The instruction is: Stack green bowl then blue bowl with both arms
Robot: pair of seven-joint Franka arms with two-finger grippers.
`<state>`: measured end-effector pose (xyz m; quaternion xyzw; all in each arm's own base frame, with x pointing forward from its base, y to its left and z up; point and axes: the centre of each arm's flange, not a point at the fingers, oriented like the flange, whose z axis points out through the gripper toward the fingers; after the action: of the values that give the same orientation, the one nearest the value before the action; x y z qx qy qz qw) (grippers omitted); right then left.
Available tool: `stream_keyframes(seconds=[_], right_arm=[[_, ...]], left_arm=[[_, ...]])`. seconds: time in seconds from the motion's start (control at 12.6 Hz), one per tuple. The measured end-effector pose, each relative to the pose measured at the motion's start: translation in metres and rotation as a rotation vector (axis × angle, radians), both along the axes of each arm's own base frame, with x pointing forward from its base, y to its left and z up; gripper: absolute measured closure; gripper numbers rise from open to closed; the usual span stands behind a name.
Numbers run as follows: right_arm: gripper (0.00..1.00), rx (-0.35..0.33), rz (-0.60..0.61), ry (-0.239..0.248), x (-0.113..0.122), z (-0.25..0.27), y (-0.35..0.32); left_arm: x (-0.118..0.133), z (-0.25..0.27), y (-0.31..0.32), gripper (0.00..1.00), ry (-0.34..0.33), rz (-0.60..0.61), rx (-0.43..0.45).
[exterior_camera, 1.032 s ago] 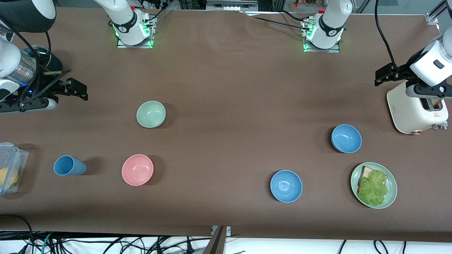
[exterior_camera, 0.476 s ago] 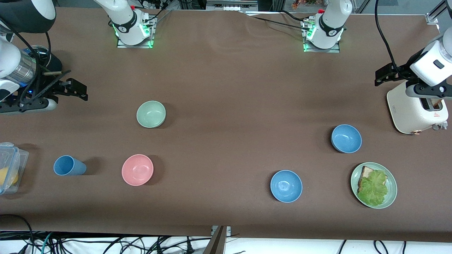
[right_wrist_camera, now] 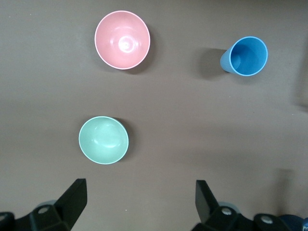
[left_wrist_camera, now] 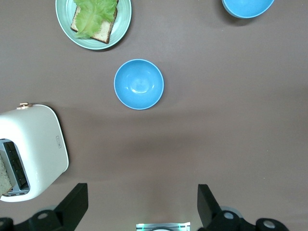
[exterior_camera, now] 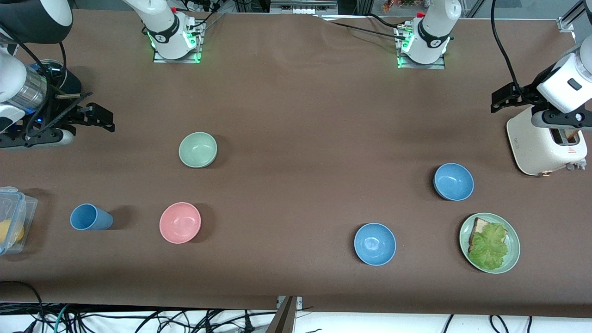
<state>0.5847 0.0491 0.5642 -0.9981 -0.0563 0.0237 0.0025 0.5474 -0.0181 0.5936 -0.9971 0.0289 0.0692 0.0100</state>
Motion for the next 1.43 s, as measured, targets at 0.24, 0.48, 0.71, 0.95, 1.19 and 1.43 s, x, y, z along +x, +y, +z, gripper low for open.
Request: stream_keyframes(seconds=[0.24,0.48,0.71,0.95,1.19,1.43], right_arm=[[0.0,-0.001,0.0,0.006,0.0,-0.002,0.0],[0.0,-0.003,0.004,0.039,0.001,-0.012,0.002],[0.0,-0.01,0.017,0.129,0.011,-0.056,0.011],[0.0,0.031,0.009,0.168,0.021,-0.086,0.012],[0.0,0.052,-0.022,0.108,0.014,-0.13,0.002],[0.0,0.048,-0.038,0.016,-0.021,-0.23,-0.001]], left_arm=[[0.0,0.0,0.0,0.0,0.0,0.0,0.0],[0.0,0.0,-0.001,0.0,0.0,-0.001,0.0],[0.0,0.0,-0.001,0.0,0.0,-0.002,0.0],[0.0,0.0,-0.001,0.0,0.0,-0.002,0.0],[0.0,0.0,-0.001,0.0,-0.001,-0.001,0.0],[0.0,0.001,-0.001,0.0,-0.002,-0.001,0.0]])
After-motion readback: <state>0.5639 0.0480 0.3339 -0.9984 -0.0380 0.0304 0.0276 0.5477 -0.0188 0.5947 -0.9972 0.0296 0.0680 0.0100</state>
